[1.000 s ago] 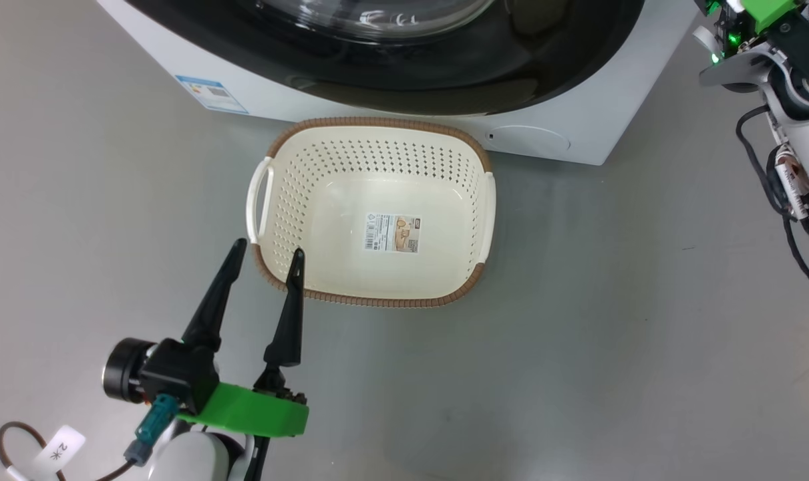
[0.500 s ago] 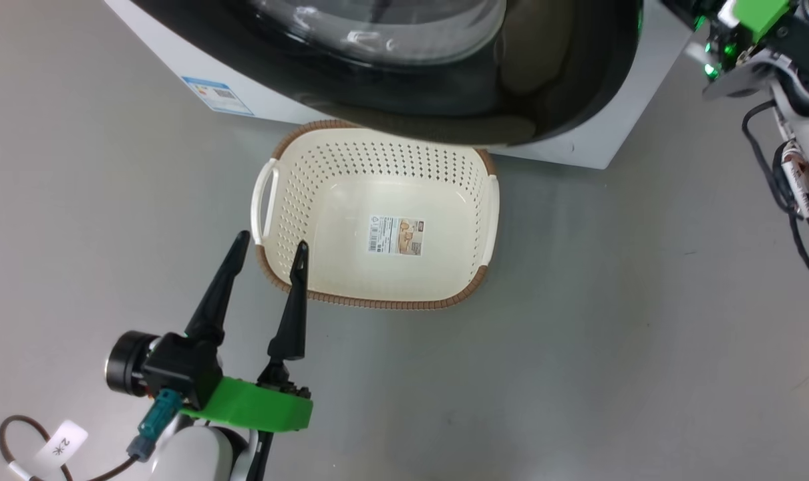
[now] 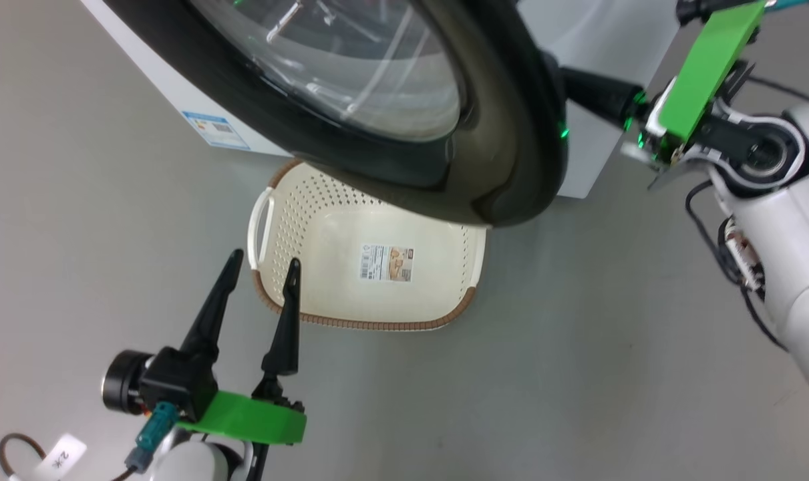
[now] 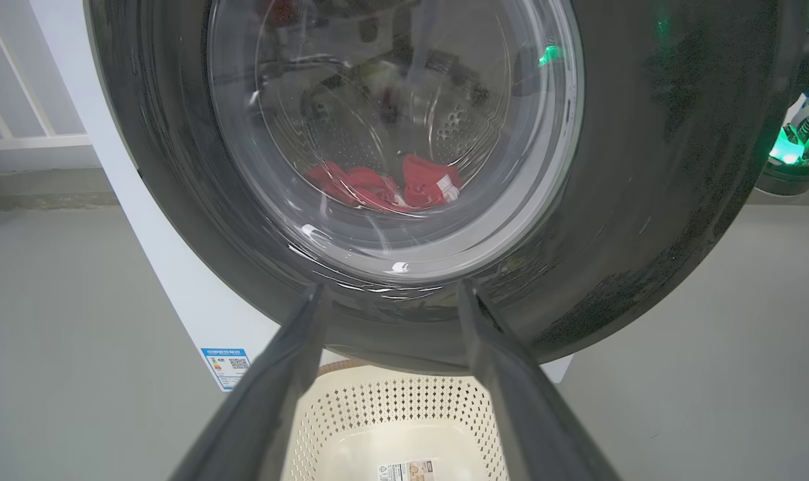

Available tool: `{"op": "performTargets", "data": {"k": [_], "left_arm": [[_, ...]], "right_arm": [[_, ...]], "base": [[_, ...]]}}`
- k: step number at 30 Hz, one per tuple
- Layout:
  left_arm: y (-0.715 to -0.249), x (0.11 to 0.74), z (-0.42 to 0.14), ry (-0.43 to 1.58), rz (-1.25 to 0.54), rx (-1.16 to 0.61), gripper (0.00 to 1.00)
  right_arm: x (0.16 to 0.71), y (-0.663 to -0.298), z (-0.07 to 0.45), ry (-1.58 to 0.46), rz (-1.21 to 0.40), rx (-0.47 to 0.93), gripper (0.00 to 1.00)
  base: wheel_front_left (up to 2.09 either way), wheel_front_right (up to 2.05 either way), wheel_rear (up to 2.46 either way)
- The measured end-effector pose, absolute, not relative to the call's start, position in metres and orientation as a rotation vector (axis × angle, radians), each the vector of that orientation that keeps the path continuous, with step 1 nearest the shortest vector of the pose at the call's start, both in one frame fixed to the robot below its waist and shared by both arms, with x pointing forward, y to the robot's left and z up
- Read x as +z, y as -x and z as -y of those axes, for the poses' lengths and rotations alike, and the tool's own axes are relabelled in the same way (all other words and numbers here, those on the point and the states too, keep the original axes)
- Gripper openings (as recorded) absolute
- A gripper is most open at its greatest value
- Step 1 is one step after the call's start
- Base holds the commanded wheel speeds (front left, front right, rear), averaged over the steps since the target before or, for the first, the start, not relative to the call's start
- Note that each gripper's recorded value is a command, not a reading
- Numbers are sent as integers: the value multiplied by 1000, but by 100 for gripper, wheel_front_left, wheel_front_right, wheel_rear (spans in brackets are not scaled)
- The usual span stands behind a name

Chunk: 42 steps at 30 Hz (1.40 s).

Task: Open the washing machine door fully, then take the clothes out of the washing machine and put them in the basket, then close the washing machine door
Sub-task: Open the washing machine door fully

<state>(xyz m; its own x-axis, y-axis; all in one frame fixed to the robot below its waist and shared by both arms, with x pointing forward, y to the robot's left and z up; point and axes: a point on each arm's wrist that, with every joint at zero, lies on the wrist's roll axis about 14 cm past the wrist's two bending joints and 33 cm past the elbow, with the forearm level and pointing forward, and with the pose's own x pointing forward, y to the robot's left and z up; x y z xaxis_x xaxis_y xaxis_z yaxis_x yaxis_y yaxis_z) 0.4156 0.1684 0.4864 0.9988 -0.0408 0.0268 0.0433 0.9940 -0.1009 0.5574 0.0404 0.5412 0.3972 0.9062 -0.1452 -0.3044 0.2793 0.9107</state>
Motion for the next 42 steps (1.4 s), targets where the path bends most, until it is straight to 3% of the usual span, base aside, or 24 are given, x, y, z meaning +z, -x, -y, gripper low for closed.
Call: {"op": "performTargets", "data": {"k": [12,42], "left_arm": [[-394,490,-176,100,27,-14,100],[-348,495,-205,95,29,98,100]], "right_arm": [[545,-499,-59,-882,-840,1051,0],[550,-395,-137,-853,-986,1339,0]], "base": [[0,0,0],[0,0,0]]}}
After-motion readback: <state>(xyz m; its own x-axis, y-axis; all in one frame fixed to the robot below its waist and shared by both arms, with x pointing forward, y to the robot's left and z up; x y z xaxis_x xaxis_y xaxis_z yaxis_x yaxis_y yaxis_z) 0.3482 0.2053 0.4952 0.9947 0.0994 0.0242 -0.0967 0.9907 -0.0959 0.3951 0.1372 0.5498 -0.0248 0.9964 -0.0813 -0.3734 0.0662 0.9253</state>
